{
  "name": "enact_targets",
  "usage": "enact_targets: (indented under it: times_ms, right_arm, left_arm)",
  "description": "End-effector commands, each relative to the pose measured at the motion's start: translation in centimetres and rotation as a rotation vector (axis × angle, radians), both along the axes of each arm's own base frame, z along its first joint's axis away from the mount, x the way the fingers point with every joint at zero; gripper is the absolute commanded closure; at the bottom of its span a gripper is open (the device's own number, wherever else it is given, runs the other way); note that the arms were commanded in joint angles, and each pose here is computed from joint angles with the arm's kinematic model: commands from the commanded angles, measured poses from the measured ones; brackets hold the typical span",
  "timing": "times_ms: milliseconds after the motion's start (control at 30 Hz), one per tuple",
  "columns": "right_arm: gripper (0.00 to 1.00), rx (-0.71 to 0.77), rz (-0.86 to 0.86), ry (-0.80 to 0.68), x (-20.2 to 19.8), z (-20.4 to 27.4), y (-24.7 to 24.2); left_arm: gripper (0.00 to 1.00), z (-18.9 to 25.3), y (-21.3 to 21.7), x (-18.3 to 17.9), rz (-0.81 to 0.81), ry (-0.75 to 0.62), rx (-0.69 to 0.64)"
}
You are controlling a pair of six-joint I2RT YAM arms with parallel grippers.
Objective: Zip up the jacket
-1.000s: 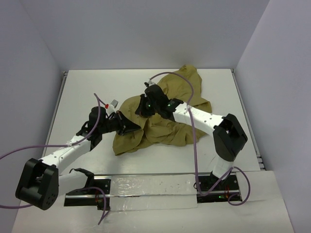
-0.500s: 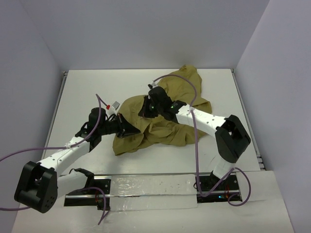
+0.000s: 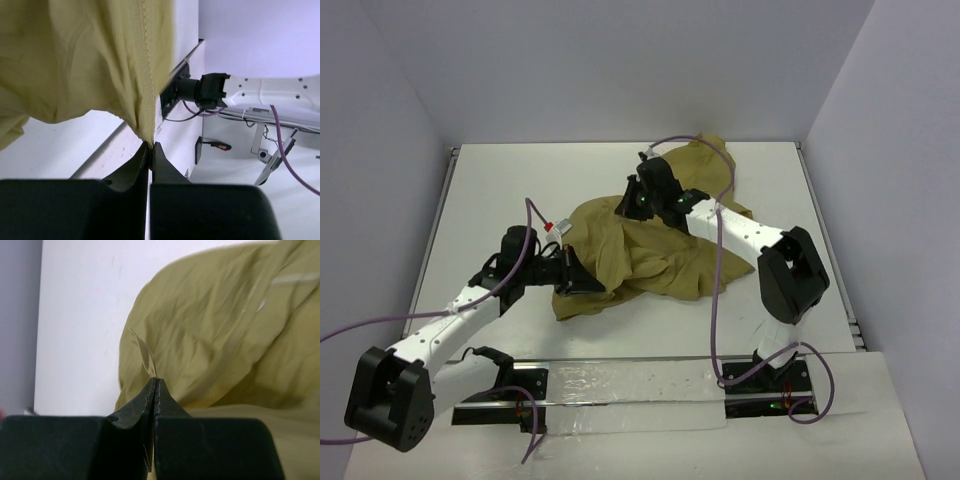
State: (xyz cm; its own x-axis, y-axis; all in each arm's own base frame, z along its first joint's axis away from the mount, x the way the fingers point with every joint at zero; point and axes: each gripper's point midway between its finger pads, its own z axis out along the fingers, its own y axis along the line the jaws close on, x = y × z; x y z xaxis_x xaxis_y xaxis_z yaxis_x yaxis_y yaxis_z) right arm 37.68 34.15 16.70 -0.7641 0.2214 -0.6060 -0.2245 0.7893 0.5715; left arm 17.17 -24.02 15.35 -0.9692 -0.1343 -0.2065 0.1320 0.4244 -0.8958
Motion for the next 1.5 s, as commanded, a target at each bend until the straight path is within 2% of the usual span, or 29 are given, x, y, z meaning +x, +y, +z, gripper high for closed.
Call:
enact_targets:
  times_ms: [0,300,567,1033,1167,1267,1467]
  right_arm:
    - [1.0,0.002,-0.146,-0.164,7.3,3.9,-2.2]
    - [1.0,-0.021,-0.289,-0.239,13.3,6.0,-5.8]
    - [1.0,-0.052,-0.466,-0.304,17.9,8.5,-13.3]
    - [1.0,-0.14,-0.721,-0.388,20.6,11.9,-26.1]
    - [1.0,-0.154,-0.787,-0.405,20.6,13.2,-29.7]
    - [1.0,-0.149,-0.795,-0.417,20.2,14.0,-30.5]
    - [1.0,-0.113,-0.729,-0.456,16.4,16.2,-29.3]
  left_arm:
    - [1.0,2.7,0.2,-2.5,-0.066,-0.01,-0.046]
    - [1.0,2.6,1.7,-5.0,-0.014,0.065,0.005]
    - [1.0,2.0,3.6,-7.2,0.085,0.139,0.064]
    - [1.0,2.7,4.6,-7.7,0.115,0.138,0.124]
    - [1.0,3.1,4.6,-7.1,0.127,0.121,0.132]
    - [1.0,3.5,4.4,-6.3,0.137,0.099,0.13]
    - [1.0,5.0,4.8,1.5,0.279,-0.052,0.285]
